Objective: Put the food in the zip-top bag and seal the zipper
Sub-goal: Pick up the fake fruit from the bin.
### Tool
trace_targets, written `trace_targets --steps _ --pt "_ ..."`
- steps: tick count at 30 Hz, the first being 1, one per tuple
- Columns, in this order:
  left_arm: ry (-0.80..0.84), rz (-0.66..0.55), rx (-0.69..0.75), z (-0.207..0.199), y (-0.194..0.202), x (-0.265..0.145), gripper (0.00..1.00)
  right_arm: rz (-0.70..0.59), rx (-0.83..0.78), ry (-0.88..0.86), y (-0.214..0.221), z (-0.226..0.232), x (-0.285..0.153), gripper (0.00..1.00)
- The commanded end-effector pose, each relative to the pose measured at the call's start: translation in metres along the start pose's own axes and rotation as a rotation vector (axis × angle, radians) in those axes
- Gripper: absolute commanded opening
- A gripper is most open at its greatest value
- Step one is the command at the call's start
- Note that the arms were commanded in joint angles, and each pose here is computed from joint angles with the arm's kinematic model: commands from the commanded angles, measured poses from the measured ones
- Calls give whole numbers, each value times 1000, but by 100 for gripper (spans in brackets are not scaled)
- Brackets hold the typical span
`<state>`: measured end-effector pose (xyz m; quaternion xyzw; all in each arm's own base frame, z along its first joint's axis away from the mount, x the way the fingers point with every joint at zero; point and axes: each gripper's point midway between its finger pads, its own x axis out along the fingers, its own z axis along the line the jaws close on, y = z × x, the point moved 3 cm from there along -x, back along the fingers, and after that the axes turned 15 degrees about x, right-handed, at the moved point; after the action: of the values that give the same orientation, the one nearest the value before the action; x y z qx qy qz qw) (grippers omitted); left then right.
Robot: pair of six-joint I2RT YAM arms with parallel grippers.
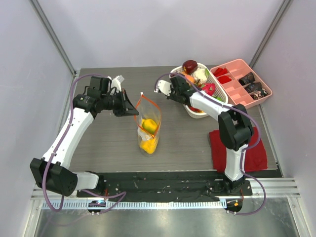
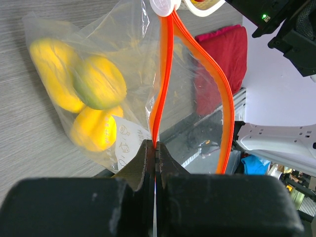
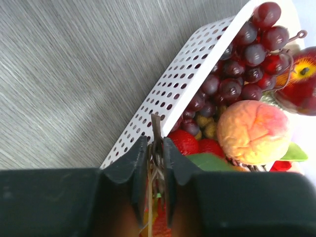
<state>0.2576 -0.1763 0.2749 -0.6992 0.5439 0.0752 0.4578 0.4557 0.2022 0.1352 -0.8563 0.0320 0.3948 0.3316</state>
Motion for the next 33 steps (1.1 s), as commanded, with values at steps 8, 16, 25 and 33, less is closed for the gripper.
trace_targets --steps 8,16,25,33 --pt "33 -29 20 -7 -9 -2 0 -131 77 53 -33 -37 -40 1" --pt "37 -28 23 -8 -9 -2 0 -193 124 89 -43 -64 -65 1" --pt "38 -25 20 -8 -8 -2 0 -313 218 179 -62 -104 -121 1" --pt "31 -24 15 -6 -9 0 0 -404 296 242 -67 -129 -161 1"
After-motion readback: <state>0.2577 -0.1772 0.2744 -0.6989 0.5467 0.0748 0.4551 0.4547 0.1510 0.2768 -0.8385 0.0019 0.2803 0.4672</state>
